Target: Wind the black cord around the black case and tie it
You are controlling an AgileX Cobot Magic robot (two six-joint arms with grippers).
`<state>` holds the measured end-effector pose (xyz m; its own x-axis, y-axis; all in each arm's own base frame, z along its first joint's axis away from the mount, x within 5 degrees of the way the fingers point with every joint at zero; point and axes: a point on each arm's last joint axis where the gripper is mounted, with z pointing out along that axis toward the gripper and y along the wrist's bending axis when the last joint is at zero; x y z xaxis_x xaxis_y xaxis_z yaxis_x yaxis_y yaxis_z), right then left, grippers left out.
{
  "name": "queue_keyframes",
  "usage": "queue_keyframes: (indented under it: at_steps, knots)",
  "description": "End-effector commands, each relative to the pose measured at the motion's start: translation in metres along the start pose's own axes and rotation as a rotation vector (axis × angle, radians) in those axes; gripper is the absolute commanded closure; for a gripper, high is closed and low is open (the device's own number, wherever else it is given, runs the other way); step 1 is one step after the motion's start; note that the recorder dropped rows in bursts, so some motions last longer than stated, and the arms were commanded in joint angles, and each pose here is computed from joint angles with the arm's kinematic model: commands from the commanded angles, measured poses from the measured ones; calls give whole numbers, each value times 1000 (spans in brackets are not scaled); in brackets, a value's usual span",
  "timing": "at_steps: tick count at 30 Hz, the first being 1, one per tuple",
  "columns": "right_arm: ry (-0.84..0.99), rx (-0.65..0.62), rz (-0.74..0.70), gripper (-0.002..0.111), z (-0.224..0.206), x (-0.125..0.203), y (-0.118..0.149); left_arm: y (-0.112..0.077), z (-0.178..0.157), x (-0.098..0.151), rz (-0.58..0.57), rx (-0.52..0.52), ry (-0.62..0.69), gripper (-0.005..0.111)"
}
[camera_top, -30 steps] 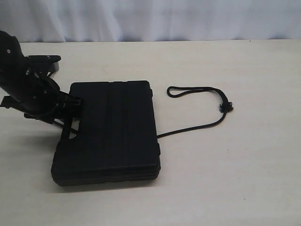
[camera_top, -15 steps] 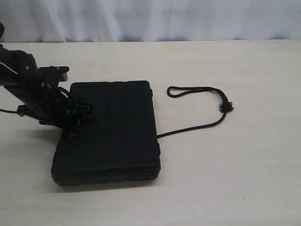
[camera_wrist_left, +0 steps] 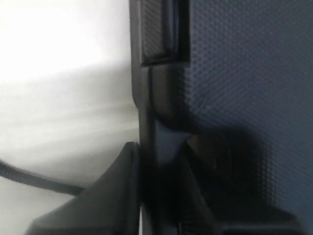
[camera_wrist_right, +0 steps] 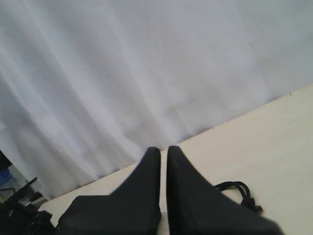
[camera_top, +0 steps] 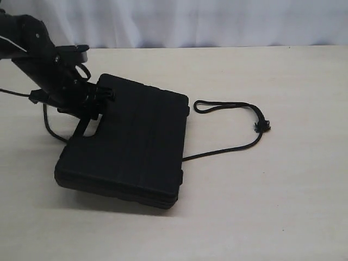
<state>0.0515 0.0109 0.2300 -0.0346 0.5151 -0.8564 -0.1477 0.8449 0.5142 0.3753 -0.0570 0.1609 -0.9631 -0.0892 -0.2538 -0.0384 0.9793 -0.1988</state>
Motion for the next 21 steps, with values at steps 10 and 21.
queue_keyframes:
  at_steps: [10,21]
  knots:
    - [211,-548,-265,104,21,-39,79,-25,-53,-31,-1,98,48,107]
    - [511,-614,-297,104,110,-28,92,-37,-59,-31,37,217,76,107]
